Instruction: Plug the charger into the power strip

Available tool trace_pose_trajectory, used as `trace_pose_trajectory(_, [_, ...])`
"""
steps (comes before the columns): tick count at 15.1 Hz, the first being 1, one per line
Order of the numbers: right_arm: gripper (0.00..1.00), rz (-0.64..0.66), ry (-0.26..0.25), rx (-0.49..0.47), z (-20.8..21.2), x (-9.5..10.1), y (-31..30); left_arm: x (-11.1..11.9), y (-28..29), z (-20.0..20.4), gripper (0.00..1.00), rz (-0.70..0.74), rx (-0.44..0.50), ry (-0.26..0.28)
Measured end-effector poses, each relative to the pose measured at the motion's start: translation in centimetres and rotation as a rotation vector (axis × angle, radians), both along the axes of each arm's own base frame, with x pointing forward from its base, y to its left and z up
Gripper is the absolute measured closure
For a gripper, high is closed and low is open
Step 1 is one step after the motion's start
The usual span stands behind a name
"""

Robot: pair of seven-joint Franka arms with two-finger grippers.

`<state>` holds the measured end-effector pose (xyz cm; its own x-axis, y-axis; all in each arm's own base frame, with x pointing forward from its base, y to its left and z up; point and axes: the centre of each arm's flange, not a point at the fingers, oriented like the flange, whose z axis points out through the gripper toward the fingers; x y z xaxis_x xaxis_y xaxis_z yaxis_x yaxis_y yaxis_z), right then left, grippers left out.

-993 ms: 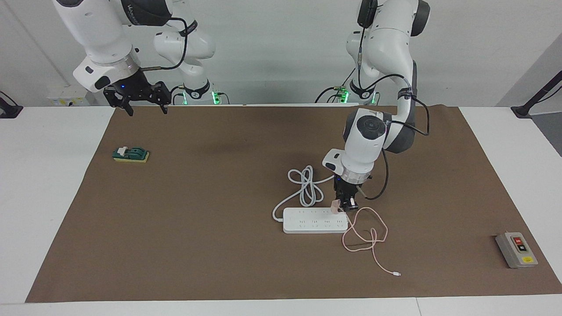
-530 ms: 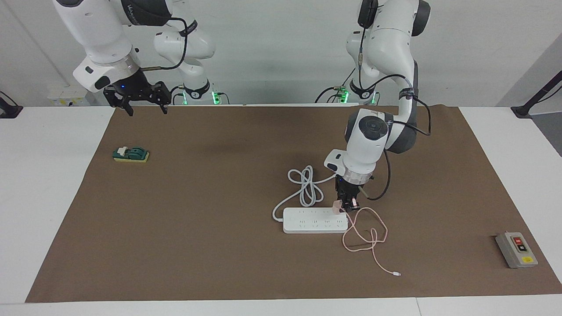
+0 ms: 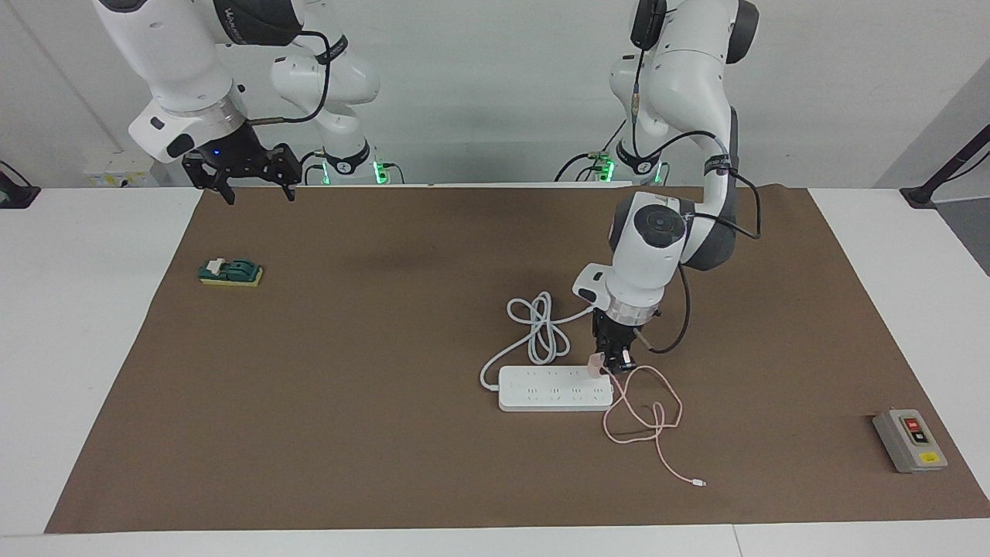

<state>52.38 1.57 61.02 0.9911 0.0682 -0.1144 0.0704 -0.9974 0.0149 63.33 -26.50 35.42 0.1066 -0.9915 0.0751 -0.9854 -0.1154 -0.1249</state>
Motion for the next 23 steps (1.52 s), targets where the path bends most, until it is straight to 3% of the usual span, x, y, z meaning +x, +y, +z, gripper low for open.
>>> trace_pose_trajectory(23, [0.0, 0.0, 0.0, 0.0, 0.0, 0.0, 0.0, -0.2, -0.3, -0.1, 0.7, 0.043, -0.041, 0.021])
